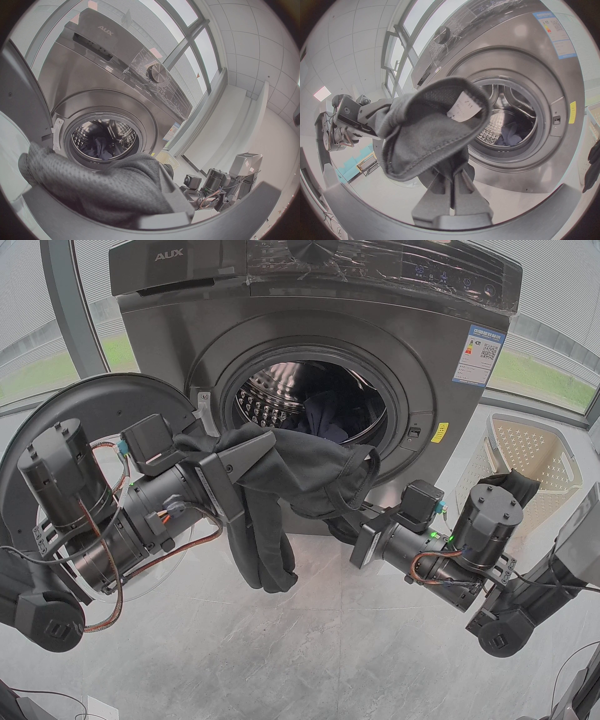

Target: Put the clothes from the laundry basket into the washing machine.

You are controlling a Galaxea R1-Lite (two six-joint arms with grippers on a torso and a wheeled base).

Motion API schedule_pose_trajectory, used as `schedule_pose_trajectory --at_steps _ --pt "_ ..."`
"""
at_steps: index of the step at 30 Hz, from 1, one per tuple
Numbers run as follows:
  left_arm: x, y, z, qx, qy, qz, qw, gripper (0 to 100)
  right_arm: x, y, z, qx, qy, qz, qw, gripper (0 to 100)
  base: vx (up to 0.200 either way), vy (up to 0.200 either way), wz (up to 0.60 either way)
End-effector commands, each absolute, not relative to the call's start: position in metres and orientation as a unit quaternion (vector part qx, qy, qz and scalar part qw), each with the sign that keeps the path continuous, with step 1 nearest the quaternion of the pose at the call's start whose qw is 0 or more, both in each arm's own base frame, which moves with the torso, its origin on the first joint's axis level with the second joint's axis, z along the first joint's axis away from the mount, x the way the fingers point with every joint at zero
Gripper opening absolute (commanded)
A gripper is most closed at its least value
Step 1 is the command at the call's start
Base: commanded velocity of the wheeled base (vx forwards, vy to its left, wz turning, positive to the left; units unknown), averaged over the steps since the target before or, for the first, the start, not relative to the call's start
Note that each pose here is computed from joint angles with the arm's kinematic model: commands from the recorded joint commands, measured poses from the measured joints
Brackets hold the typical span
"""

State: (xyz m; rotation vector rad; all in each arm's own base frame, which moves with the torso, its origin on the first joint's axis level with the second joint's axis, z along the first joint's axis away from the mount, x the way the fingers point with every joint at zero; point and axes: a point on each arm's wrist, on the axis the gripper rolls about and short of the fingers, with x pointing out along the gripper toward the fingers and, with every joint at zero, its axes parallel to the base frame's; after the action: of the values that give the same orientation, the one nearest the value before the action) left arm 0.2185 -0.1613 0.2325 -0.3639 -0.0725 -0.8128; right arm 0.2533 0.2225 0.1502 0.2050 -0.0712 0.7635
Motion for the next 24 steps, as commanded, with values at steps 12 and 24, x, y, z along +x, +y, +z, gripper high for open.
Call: schedule_pose_trajectory --at_steps 12,24 --pt "0.216 -0.155 0.212 -0.180 0.007 -0.382 0.906 100 0.231 0.191 0.203 0.124 -0.111 0.347 0.923 0 0.000 0.000 0.00" --pt "0.213 -0.152 0.171 -0.164 0.082 -0.370 0.911 100 0.227 0.195 0.213 0.131 -0.127 0.356 0.917 0 0.000 0.000 0.00"
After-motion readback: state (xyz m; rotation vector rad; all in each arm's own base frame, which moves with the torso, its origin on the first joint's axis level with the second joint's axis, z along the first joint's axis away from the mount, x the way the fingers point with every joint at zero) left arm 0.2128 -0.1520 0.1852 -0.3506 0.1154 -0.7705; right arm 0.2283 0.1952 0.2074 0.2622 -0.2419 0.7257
